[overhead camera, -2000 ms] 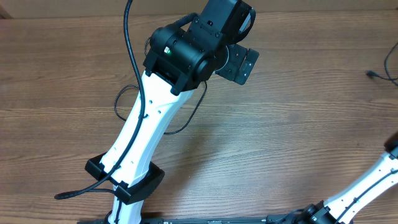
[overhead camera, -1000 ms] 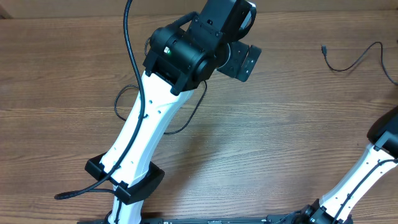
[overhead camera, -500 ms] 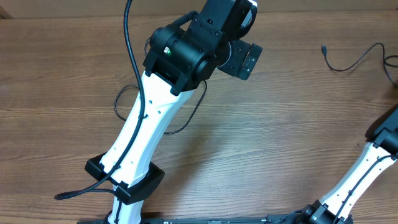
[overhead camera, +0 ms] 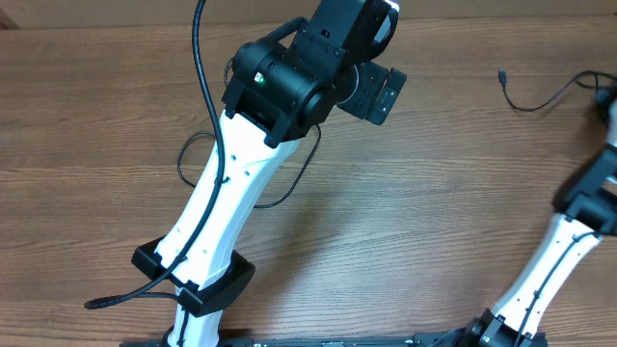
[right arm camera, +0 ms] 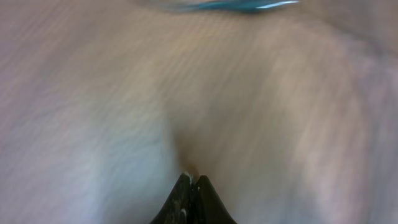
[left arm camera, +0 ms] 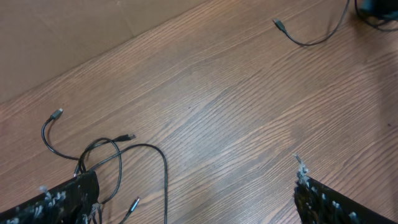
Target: Untangle cables
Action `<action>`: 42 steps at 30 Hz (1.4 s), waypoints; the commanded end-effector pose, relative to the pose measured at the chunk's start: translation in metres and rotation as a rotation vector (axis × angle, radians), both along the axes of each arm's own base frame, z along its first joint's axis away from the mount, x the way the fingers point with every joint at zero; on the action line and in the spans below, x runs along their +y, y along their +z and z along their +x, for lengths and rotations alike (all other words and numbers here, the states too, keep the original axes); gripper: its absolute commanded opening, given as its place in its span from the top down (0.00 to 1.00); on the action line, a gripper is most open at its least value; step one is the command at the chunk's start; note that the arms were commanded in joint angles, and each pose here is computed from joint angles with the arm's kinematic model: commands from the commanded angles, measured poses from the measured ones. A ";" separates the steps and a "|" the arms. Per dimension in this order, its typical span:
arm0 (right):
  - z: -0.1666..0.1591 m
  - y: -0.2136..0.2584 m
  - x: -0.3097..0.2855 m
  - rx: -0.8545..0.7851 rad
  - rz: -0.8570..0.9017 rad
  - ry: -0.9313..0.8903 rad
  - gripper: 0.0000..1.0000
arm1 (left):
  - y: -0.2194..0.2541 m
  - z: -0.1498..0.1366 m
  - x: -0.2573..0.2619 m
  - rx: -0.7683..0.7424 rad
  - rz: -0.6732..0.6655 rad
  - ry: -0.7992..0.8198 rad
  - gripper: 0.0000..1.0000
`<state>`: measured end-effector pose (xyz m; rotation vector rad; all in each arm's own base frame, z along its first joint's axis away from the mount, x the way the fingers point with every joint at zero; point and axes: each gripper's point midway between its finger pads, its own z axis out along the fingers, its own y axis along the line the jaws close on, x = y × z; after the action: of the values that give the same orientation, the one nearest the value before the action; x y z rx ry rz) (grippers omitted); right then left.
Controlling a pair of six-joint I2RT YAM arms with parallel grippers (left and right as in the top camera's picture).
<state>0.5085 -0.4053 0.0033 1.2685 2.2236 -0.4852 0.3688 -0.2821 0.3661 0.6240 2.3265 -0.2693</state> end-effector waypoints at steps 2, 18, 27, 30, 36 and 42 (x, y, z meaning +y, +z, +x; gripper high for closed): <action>0.040 -0.066 0.102 0.068 0.150 0.166 0.96 | -0.003 -0.001 -0.001 0.006 0.010 -0.016 0.00; 0.067 -0.073 0.188 0.057 0.240 0.217 0.96 | -0.038 0.004 -0.005 0.090 0.078 -0.017 0.00; 0.072 0.016 0.203 0.004 0.264 0.220 0.44 | -0.072 0.010 -0.007 0.167 0.140 -0.013 0.02; 0.063 0.063 0.214 0.003 0.271 0.235 0.00 | -0.069 0.014 -0.007 0.152 0.130 -0.008 0.03; 0.048 0.135 0.245 -0.046 0.338 0.297 0.00 | -0.077 0.003 0.002 0.202 0.170 -0.007 0.05; 0.030 0.169 0.265 -0.084 0.432 0.281 0.00 | -0.081 -0.003 0.007 0.230 0.193 -0.006 0.08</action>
<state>0.5423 -0.1488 0.1190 1.0928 2.5602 0.0617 0.3658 -0.2785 0.2831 0.7159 2.5969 -0.1249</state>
